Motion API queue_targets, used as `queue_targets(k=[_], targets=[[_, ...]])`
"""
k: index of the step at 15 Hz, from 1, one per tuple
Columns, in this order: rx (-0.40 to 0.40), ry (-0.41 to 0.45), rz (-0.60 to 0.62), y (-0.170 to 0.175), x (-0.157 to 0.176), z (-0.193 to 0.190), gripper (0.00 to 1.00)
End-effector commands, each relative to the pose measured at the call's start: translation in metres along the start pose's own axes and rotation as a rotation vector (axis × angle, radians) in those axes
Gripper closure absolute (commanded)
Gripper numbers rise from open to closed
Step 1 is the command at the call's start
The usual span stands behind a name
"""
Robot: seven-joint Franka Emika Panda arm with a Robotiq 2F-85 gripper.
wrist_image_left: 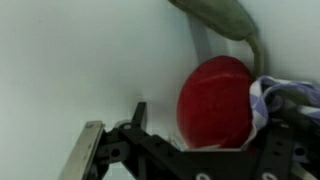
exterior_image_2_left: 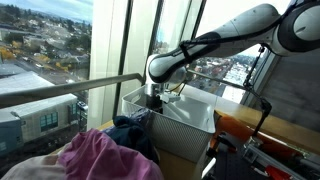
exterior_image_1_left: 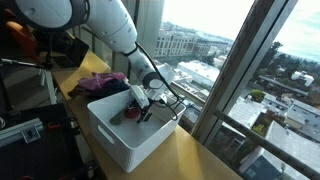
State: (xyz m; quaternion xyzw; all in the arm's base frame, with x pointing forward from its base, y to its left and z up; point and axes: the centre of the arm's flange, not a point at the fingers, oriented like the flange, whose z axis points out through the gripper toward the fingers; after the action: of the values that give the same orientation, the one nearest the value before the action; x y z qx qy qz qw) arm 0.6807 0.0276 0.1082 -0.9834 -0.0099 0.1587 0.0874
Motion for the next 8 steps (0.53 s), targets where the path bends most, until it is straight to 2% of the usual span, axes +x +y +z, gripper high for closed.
queue_targets(k=[1,8], targets=[[0.048,-0.005,0.052,0.005,0.012,0.002,0.4],[0.052,0.015,0.095,-0.005,0.017,-0.039,0.92]])
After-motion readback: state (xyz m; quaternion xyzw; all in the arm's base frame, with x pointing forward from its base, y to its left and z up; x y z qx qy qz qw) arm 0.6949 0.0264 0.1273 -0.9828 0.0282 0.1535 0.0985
